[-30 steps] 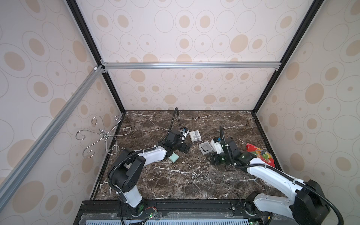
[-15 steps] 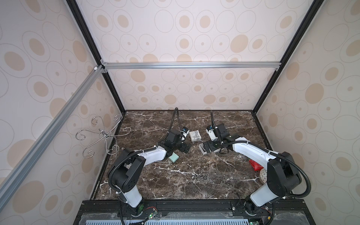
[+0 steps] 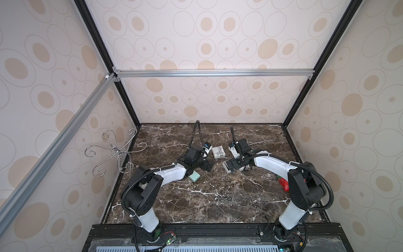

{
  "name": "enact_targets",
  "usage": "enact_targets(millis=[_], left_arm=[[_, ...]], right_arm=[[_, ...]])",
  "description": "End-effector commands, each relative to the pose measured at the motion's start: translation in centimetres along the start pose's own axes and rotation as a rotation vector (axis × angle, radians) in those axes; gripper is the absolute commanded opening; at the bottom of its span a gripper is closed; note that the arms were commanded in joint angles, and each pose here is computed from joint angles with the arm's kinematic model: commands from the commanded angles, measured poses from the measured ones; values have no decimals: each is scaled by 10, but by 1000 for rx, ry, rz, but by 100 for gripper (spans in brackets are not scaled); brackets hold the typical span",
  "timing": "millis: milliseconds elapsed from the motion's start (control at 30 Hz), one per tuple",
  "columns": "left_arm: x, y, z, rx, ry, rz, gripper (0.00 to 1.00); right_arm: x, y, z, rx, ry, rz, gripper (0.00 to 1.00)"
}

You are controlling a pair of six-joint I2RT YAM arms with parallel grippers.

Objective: Take the rings out of the lift-off lid box
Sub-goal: Adjust the inner lining in the jewelry box.

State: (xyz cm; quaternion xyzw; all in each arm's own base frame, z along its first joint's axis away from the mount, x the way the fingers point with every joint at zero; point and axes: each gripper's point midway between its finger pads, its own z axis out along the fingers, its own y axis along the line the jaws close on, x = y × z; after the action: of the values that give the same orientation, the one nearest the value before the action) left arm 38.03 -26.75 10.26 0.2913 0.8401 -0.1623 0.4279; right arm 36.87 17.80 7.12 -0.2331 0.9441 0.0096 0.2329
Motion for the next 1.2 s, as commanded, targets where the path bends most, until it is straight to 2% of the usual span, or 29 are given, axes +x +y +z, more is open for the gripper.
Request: enact_targets(millis=[0,533,900,1167], left_arm=[[-12,4,2,-3,-26,20,100],[-10,7,3,-5,-20,22,100],[-8,7,3,-6,-16,20,100],[-7,7,2,-4,-17,20,100]], right_arm=[[-9,-6,3,34,-6,-17,100],[1,-7,25,55,49,-20,100],[-2,-14,19,109,53,-35,100],[-8,-7,14,70,23,-26,100]])
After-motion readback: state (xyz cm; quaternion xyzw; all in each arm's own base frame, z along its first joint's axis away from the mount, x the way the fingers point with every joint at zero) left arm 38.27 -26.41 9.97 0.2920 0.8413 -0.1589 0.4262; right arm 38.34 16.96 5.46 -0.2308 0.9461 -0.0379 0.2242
